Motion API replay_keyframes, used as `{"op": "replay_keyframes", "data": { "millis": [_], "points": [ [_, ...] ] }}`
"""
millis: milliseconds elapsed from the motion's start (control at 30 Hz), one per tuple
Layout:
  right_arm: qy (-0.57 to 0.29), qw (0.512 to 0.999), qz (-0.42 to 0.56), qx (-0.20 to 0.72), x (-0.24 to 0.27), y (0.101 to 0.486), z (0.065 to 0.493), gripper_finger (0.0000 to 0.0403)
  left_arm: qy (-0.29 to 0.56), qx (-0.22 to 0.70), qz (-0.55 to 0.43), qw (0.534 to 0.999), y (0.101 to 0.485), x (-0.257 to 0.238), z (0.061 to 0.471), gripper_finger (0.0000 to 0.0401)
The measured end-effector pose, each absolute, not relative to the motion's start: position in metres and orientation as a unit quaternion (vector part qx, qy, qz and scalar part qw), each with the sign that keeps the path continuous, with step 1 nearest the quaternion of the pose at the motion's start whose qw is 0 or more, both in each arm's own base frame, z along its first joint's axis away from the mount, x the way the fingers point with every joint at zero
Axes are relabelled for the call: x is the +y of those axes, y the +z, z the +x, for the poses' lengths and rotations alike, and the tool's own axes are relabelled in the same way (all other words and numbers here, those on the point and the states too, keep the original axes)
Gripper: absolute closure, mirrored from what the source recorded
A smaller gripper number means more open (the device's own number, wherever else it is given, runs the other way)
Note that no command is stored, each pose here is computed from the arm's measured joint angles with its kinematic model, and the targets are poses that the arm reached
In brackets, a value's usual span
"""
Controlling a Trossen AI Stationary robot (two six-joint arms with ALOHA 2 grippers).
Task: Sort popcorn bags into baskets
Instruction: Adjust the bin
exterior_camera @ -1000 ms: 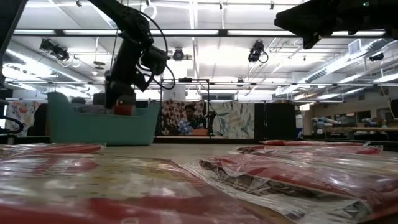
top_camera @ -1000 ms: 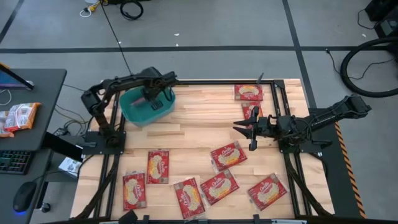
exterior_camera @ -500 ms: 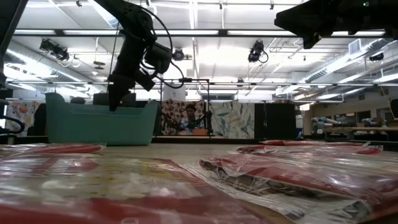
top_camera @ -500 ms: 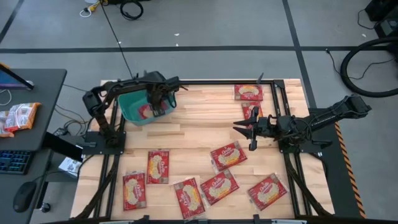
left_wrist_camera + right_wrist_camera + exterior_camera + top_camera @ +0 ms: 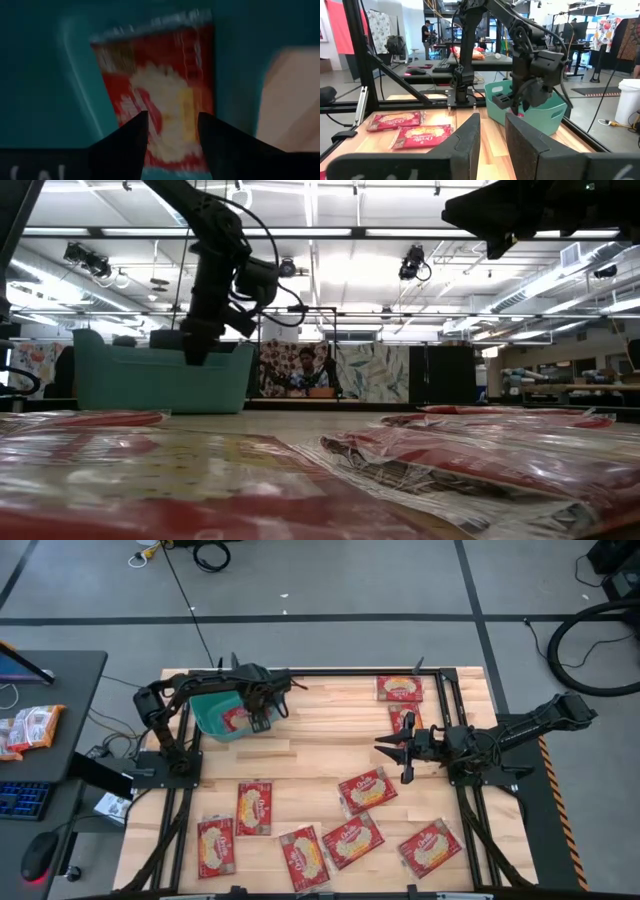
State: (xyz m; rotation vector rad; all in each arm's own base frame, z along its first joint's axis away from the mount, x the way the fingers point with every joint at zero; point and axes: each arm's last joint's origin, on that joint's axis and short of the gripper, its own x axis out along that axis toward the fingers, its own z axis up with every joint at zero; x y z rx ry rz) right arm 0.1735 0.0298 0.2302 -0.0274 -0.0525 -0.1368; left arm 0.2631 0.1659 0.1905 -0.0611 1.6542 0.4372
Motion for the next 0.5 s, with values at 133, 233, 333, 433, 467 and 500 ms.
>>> {"op": "replay_keyframes", "data": {
  "millis": [133,233,333,433,467,500],
  "points": [
    [-0.068,0.997,-0.013,-0.026,0.030,0.230,0.174,0.0307,0.189,0.706,-0.002,0.683,0.191,0.170,0.270,0.0239],
    [-0.068,0.997,-0.013,-0.027,0.030,0.230,0.174,0.0307,0.190,0.685,0.016,0.703,0.191,0.173,0.276,0.0245],
    [-0.068,0.997,-0.014,-0.026,0.030,0.230,0.174,0.0307,0.183,0.663,0.031,0.725,0.192,0.173,0.283,0.0250],
    [-0.068,0.997,-0.014,-0.026,0.030,0.230,0.174,0.0307,0.178,0.648,0.049,0.739,0.193,0.170,0.290,0.0254],
    [-0.068,0.997,-0.014,-0.026,0.030,0.230,0.174,0.0307,0.176,0.643,0.054,0.743,0.194,0.169,0.292,0.0255],
    [-0.068,0.997,-0.014,-0.026,0.030,0.230,0.174,0.0307,0.175,0.638,0.061,0.748,0.194,0.169,0.294,0.0256]
  ]
}}
